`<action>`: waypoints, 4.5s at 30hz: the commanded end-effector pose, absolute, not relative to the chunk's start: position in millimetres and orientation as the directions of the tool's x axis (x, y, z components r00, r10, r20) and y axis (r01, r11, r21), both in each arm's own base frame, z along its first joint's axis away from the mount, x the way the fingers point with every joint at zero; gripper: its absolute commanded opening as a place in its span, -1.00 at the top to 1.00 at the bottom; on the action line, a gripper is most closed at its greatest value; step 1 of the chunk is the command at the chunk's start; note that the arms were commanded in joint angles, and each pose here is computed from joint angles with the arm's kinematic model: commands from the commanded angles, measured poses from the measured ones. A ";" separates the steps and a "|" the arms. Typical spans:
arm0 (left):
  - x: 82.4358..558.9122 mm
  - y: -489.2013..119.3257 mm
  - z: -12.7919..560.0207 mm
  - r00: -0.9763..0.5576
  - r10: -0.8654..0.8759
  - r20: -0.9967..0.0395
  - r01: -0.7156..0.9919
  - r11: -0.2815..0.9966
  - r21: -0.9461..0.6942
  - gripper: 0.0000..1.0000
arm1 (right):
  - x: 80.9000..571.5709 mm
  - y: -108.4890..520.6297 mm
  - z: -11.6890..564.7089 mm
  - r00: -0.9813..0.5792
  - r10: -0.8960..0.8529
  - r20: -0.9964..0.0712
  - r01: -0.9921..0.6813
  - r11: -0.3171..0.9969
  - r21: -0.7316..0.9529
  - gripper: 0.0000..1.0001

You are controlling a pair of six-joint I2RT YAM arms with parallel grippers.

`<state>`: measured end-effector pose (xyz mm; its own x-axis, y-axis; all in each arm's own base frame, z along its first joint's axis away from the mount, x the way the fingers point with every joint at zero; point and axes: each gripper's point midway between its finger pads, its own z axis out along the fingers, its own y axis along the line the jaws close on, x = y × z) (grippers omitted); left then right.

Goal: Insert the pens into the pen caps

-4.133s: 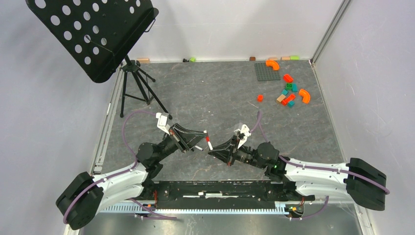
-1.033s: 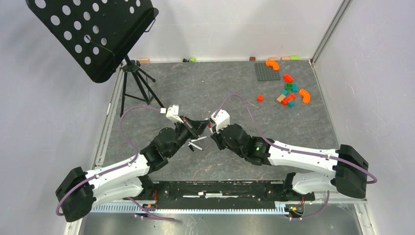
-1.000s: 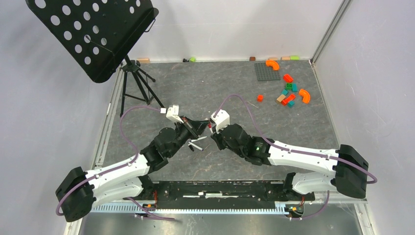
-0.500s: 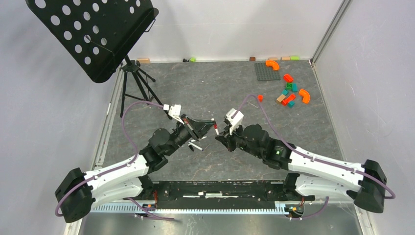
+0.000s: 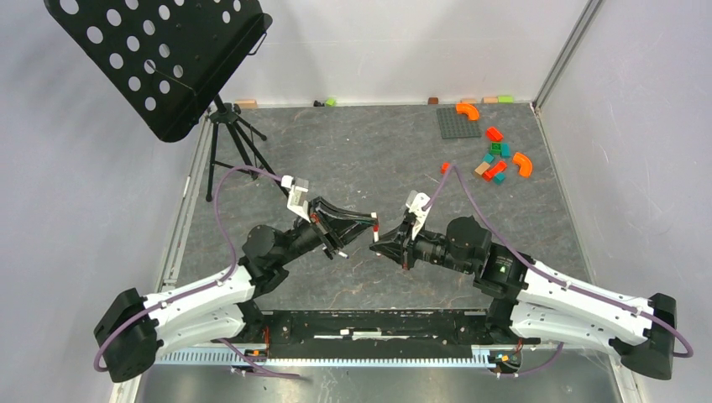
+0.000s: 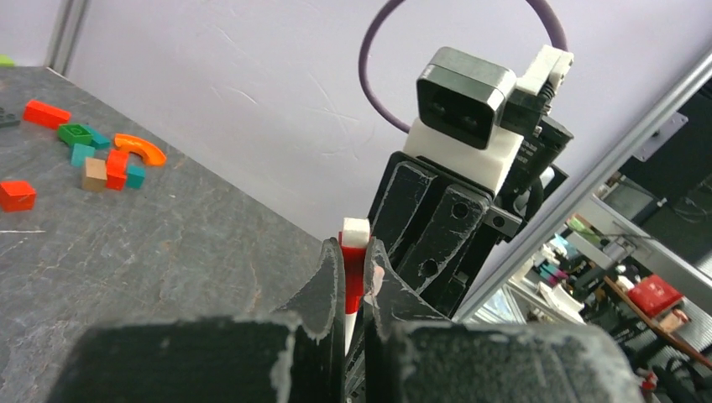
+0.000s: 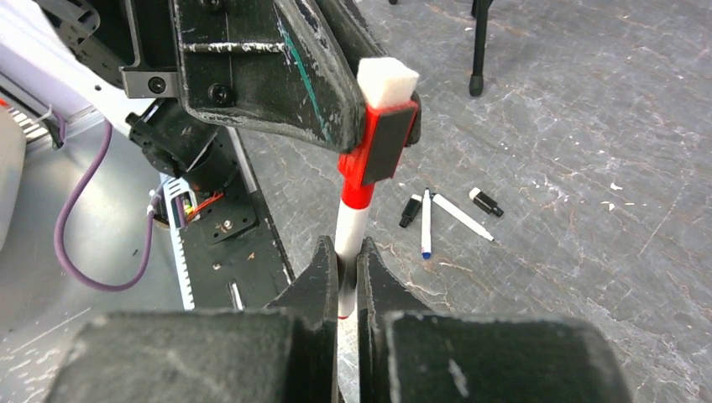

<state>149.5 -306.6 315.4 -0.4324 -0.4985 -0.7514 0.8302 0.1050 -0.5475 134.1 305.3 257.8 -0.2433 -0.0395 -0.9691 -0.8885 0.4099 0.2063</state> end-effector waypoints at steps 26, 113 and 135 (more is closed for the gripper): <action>209.2 -307.8 165.7 -0.663 -0.361 -0.655 0.323 0.651 -0.687 0.95 | 239.9 301.2 266.4 -0.184 -0.072 -0.980 -0.557 0.830 0.044 1.00; 182.5 -261.2 224.4 -0.524 -0.428 -0.736 0.478 0.567 -0.671 0.80 | 190.7 336.8 260.5 -0.140 -0.185 -0.973 -0.829 0.559 0.013 1.00; 185.9 -138.7 214.4 -0.396 -0.292 -0.870 0.207 0.895 -0.395 -0.99 | 246.2 211.8 114.8 -0.475 -0.294 -0.830 -0.491 0.871 -0.028 1.00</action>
<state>183.2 -172.6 227.4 -0.4128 -0.3964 -0.8200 0.3057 0.7878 -0.5347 229.1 237.6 142.6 -0.3731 -0.2958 -0.8794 -0.5989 0.8006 -0.0152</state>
